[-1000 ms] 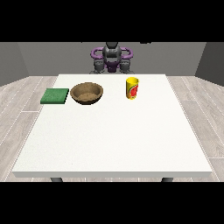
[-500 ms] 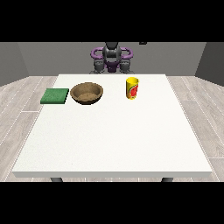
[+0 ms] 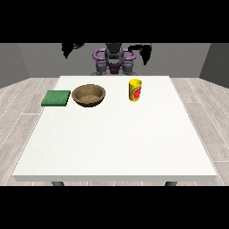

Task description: Pick the cup and pour the ball into the bowl, then pick the bowl and place it on the pad

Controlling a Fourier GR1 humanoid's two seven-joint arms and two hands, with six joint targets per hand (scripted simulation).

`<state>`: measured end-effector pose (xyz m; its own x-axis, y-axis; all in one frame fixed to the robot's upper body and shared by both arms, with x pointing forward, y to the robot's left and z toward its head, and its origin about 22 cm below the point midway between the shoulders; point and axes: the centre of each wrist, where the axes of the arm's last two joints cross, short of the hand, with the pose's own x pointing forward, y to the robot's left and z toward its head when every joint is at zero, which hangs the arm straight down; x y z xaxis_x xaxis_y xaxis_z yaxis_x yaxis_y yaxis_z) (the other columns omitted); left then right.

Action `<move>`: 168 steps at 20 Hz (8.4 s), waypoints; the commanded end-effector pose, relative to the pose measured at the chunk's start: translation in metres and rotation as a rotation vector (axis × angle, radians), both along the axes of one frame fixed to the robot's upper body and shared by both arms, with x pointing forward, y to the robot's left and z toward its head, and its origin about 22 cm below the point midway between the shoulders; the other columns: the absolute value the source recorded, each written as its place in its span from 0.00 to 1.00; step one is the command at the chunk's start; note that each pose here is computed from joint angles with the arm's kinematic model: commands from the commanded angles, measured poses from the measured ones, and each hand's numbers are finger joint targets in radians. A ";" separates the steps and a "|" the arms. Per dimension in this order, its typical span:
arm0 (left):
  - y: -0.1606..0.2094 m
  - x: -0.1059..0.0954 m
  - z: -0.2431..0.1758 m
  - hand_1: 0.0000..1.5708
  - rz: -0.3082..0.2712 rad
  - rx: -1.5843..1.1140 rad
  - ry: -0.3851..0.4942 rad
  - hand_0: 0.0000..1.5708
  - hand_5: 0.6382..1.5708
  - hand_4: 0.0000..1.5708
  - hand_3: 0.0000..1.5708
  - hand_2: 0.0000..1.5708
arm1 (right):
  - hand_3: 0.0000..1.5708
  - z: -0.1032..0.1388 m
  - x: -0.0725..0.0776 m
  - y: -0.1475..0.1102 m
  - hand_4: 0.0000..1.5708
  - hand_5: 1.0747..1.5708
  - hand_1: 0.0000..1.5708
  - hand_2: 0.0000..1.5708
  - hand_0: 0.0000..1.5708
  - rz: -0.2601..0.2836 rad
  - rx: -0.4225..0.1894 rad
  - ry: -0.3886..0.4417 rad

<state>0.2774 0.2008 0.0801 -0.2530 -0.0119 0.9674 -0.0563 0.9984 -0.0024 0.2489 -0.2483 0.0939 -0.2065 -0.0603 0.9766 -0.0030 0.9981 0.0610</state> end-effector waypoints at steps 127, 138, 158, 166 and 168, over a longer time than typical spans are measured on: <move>0.160 0.087 0.179 0.00 -0.130 0.175 -0.149 0.00 0.96 0.65 0.00 0.00 | 0.00 -0.144 0.077 -0.112 0.32 0.96 0.00 0.00 0.00 -0.230 0.201 0.128; 0.168 0.079 0.201 0.00 -0.108 0.161 -0.140 0.00 0.96 0.65 0.00 0.00 | 0.00 -0.163 0.081 -0.055 0.29 0.96 0.00 0.00 0.00 -0.212 0.207 0.152; 0.201 0.069 0.184 0.00 -0.130 0.122 -0.113 0.00 0.95 0.76 0.00 0.00 | 0.79 -0.144 0.029 -0.164 0.64 0.95 1.00 1.00 1.00 -0.592 -0.179 0.399; 0.241 0.056 0.171 0.00 -0.051 0.112 -0.084 0.00 0.96 0.77 0.00 0.00 | 0.55 -0.076 0.043 -0.210 0.68 0.97 1.00 1.00 1.00 -0.566 -0.244 0.472; 0.230 0.063 0.154 0.00 -0.027 0.118 -0.064 0.00 0.97 0.77 0.00 0.00 | 0.46 -0.040 0.058 -0.217 0.67 0.98 1.00 1.00 1.00 -0.549 -0.303 0.495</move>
<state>0.3392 0.4281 0.2529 -0.3441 -0.1088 0.9326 0.0019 0.9932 0.1166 0.3043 -0.4272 0.0026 0.2396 0.1154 0.9640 0.4490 0.8672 -0.2154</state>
